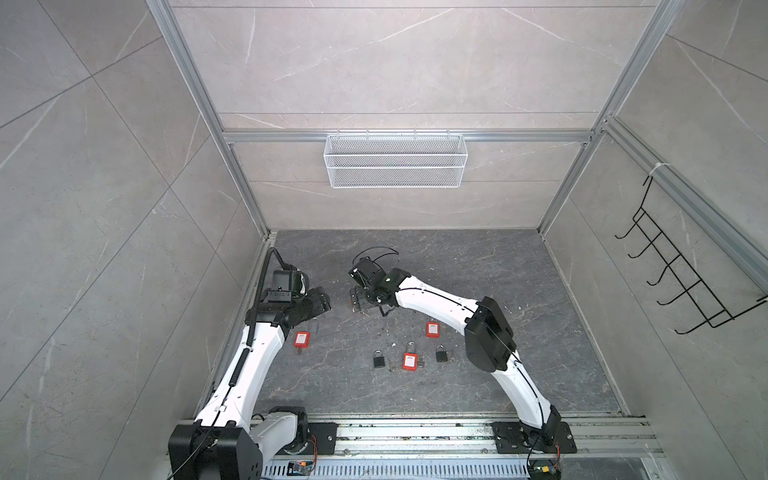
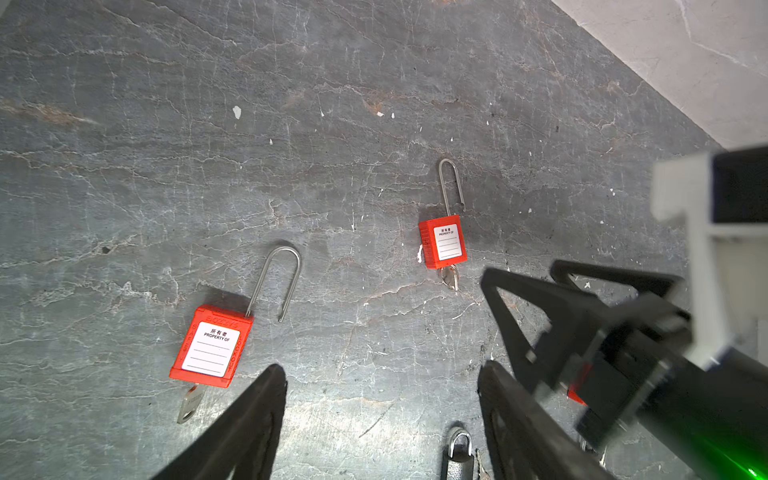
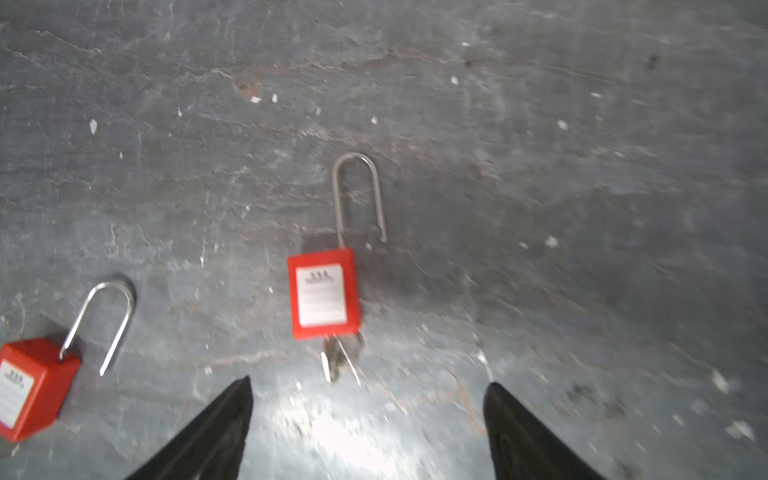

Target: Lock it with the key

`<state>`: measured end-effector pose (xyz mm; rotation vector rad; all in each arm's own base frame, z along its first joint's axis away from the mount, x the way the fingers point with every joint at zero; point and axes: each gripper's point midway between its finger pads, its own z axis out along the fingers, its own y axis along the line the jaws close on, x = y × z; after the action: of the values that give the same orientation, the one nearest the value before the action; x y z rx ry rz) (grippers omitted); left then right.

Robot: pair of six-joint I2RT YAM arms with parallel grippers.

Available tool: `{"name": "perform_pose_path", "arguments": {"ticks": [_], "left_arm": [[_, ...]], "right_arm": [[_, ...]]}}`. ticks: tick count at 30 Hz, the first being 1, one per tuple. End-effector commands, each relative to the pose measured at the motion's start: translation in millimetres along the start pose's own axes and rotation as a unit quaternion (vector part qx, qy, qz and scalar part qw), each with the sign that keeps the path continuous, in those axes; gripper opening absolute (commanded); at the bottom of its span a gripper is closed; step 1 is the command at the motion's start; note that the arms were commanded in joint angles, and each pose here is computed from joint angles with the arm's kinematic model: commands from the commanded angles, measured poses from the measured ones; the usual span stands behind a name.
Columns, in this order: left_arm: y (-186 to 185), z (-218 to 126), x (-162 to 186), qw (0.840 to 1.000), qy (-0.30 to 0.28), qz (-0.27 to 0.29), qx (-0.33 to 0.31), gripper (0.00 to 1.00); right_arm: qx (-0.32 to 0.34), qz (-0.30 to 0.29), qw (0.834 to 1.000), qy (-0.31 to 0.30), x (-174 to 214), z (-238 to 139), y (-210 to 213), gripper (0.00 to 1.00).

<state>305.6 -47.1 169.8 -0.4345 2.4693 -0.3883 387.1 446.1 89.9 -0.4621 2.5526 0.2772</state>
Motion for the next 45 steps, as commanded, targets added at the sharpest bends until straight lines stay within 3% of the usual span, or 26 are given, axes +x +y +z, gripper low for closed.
{"name": "perform_pose_path", "arguments": {"ticks": [1, 12, 17, 21, 28, 31, 39, 45], "left_arm": [[-0.8, 2.8, 3.3, 1.000, 0.013, -0.009, 0.004, 0.75], [7.3, 5.3, 2.0, 1.000, 0.016, -0.005, -0.022, 0.74], [9.8, 4.4, 0.4, 0.999, 0.015, -0.001, -0.031, 0.73], [10.1, 6.1, 0.8, 0.999, 0.018, -0.001, -0.032, 0.73], [11.0, 7.1, 2.7, 0.999, 0.023, 0.003, -0.033, 0.72], [11.2, 6.4, 3.0, 0.999, 0.023, 0.008, -0.034, 0.72], [11.5, 1.8, 3.0, 0.999, 0.018, 0.020, -0.033, 0.72], [2.9, -6.9, -1.6, 0.998, -0.004, 0.063, -0.009, 0.72]], "right_arm": [[0.006, -0.021, 0.999, 0.041, 12.7, 15.4, 5.1, 0.87], [0.016, -0.023, 0.996, 0.079, 25.7, 57.3, 12.7, 0.75], [0.017, -0.022, 0.996, 0.087, 33.6, 64.3, 10.9, 0.70], [0.008, -0.027, 0.995, 0.095, 38.4, 68.9, 14.1, 0.60], [0.010, -0.036, 0.994, 0.101, 43.0, 73.7, 13.0, 0.57], [0.004, -0.037, 0.994, 0.105, 45.8, 76.0, 14.3, 0.49], [0.001, -0.056, 0.994, 0.093, 35.3, 64.2, 15.9, 0.34], [0.007, -0.102, 0.993, 0.064, 8.0, 19.8, 12.1, 0.33]]}}
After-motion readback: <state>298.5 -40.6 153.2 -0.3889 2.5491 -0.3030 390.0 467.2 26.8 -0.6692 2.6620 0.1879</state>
